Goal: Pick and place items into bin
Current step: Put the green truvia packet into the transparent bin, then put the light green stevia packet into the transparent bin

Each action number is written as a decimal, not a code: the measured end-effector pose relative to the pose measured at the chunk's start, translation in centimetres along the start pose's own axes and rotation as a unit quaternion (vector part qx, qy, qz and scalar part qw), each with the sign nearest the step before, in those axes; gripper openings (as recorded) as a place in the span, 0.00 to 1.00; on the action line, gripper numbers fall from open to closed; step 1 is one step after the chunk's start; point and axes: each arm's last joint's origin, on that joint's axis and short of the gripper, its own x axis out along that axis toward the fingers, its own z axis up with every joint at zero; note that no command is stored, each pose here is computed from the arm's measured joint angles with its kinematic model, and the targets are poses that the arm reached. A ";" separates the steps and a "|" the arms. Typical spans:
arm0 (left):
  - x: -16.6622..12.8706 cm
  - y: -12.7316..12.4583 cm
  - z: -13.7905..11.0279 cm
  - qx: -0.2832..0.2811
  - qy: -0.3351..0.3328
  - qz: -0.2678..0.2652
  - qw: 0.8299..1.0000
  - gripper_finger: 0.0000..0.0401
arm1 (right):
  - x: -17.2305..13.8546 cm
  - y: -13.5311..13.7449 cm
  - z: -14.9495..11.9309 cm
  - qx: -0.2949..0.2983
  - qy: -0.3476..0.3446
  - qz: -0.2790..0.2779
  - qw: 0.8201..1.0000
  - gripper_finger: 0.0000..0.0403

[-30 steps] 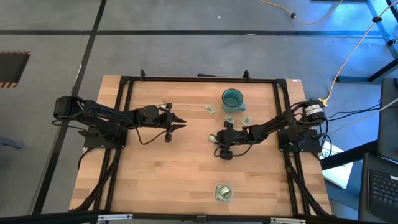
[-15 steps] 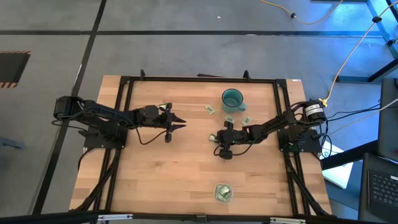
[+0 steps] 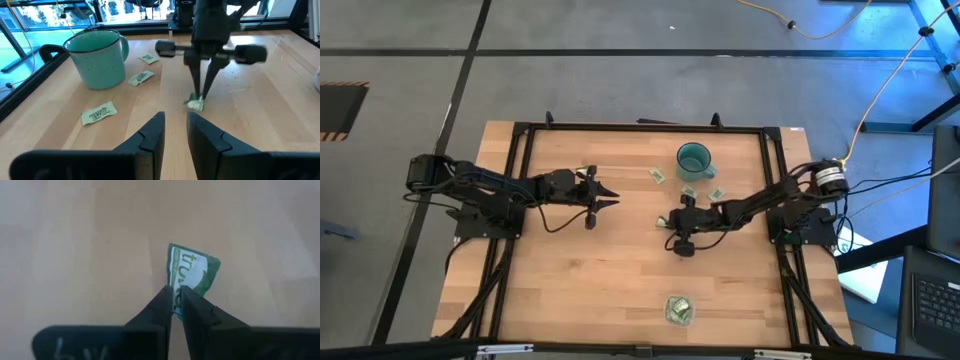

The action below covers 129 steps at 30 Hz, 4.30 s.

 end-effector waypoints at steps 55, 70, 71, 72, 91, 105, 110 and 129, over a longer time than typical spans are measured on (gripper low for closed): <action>0.0 0.1 0.1 0.000 -0.003 0.010 1.000 0.19 | -8.0 20.6 0.8 0.140 0.073 0.172 0.972 0.10; 0.0 0.1 0.1 0.000 -0.003 0.010 1.000 0.19 | -8.2 20.3 1.2 0.133 0.075 0.179 0.972 0.34; 0.0 0.1 0.1 0.000 -0.003 0.010 1.000 0.19 | -8.5 20.0 1.6 0.137 0.069 0.180 0.972 0.34; 0.0 0.1 0.1 0.000 -0.003 0.010 1.000 0.19 | -8.9 19.7 2.1 0.143 0.057 0.175 0.972 0.34; 0.0 0.1 0.0 0.006 -0.002 0.010 1.000 0.19 | -13.5 -0.9 2.5 0.297 0.167 -0.195 0.920 0.35; 0.0 0.1 0.0 0.021 0.001 0.009 1.000 0.19 | -9.1 -8.6 -2.4 0.351 0.172 -0.192 0.900 0.34; 0.0 0.1 0.0 0.022 0.001 0.009 1.000 0.19 | -8.7 -9.0 -3.5 0.342 0.171 -0.190 0.904 0.30; 0.0 0.0 -0.1 0.022 0.005 0.009 1.000 0.19 | -6.0 -9.0 -5.3 0.326 0.233 -0.199 0.894 0.26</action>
